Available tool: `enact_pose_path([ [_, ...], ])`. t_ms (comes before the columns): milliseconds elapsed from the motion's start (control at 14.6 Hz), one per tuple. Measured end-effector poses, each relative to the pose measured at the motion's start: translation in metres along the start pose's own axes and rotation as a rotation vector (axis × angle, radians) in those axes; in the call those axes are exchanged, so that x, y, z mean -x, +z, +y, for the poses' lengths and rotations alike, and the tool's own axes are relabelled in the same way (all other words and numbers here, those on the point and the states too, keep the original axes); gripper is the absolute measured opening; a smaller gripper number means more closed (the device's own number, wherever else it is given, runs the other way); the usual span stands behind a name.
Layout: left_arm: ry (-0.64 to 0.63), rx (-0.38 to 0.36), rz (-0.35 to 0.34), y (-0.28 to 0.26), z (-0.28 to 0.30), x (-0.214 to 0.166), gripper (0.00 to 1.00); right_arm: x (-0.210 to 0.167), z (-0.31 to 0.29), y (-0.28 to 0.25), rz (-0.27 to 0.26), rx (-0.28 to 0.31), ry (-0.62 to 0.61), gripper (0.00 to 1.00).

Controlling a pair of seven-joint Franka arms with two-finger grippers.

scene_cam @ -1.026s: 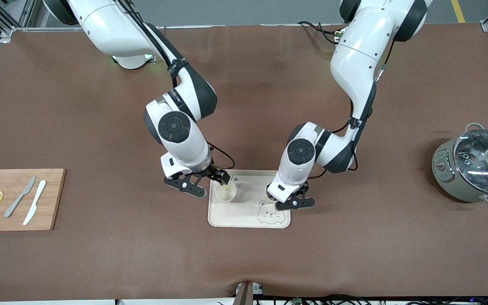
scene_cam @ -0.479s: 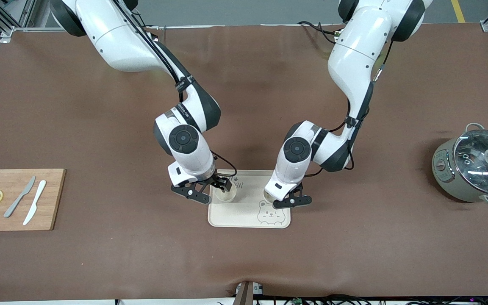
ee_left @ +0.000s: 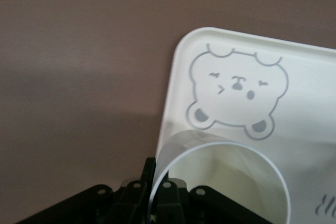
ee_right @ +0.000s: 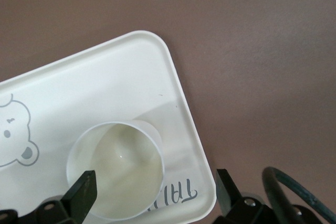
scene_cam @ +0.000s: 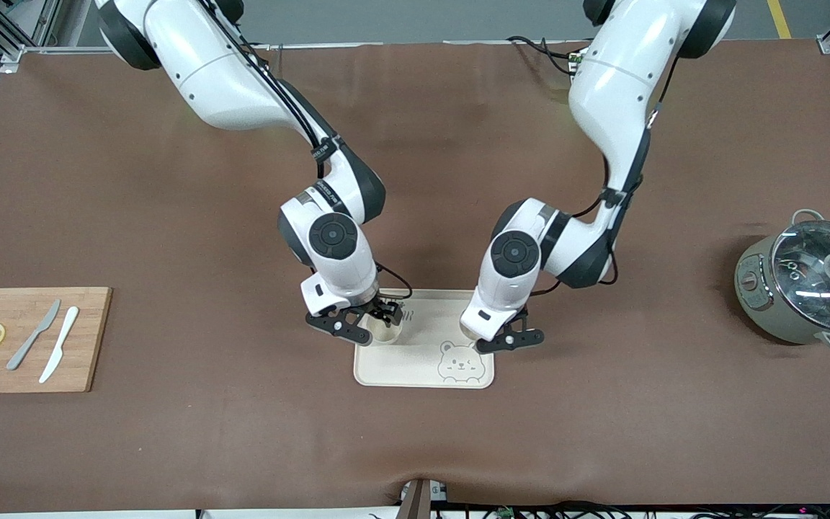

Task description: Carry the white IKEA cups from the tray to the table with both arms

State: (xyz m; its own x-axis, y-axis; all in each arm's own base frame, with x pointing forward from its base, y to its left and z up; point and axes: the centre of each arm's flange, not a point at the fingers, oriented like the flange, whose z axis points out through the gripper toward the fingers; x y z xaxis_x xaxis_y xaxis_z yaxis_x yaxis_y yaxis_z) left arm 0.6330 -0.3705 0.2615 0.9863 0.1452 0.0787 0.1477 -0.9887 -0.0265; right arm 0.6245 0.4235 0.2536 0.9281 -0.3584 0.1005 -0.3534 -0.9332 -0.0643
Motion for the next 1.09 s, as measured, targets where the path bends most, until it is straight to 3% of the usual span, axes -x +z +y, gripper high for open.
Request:
enact_pose_path([
  [410,0.002,-0.014,-0.015,-0.071,-0.079,-0.008,0.04,0.004,0.0,0.017,0.009,0.011,-0.007,1.0],
  [684,0.069,-0.009,-0.035,-0.1,-0.167,-0.009,0.04,0.002,0.004,0.026,0.017,0.026,-0.012,1.0],
  [1094,0.169,0.116,-0.103,-0.109,-0.291,0.021,0.04,0.003,0.003,0.035,0.023,0.016,-0.017,1.0],
])
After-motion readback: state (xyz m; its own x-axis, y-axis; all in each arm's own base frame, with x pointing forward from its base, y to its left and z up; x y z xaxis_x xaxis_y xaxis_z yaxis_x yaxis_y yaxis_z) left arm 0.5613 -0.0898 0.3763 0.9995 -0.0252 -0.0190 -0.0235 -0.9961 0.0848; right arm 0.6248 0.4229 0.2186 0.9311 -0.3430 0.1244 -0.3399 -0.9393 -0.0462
